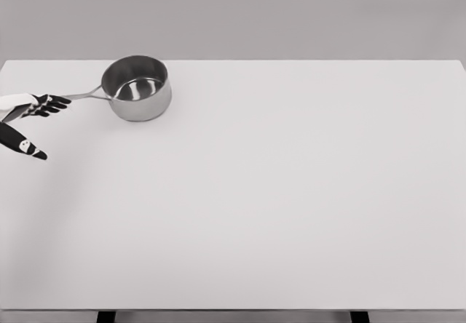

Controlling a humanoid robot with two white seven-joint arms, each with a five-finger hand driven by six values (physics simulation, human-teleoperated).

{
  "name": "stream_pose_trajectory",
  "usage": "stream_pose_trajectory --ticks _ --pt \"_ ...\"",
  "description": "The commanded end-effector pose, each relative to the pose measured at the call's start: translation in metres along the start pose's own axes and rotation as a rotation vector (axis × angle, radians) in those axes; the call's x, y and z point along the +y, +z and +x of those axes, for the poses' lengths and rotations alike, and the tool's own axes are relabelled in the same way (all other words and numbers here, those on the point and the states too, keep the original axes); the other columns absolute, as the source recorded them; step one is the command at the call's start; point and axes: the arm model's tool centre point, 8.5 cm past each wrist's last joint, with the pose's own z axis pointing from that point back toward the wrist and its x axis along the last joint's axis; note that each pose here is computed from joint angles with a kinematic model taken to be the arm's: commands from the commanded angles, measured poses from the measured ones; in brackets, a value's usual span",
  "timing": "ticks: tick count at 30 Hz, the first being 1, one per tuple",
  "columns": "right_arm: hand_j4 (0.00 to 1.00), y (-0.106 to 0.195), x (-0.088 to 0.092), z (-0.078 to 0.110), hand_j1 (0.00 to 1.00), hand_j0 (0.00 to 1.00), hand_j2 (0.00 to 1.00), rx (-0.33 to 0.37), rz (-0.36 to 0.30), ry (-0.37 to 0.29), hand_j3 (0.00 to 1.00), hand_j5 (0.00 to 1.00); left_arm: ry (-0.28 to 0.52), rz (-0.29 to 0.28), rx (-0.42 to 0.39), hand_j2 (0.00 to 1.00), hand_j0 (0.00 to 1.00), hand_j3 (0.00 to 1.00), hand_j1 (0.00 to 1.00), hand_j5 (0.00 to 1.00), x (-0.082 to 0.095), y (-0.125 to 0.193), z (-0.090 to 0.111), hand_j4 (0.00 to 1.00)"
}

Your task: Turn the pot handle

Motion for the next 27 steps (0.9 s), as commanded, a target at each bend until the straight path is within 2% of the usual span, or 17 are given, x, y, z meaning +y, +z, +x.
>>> stream_pose_trajectory --ticks 1,11,27 --pt "1.00 0.000 0.000 0.000 1.00 1.00 1.00 0.000 0.000 0.000 1.00 1.00 -0.001 0.008 0.020 1.00 1.00 1.00 1.00 1.00 0.002 0.000 -0.006 1.00" --pt "1.00 0.000 0.000 0.000 1.00 1.00 1.00 0.000 0.000 0.000 1.00 1.00 -0.006 0.040 0.010 1.00 1.00 1.00 1.00 1.00 0.014 -0.012 0.001 1.00" --pt "1.00 0.000 0.000 0.000 1.00 1.00 1.00 0.000 0.000 0.000 1.00 1.00 -0.017 0.077 0.025 1.00 1.00 1.00 1.00 1.00 0.026 -0.029 -0.003 1.00"
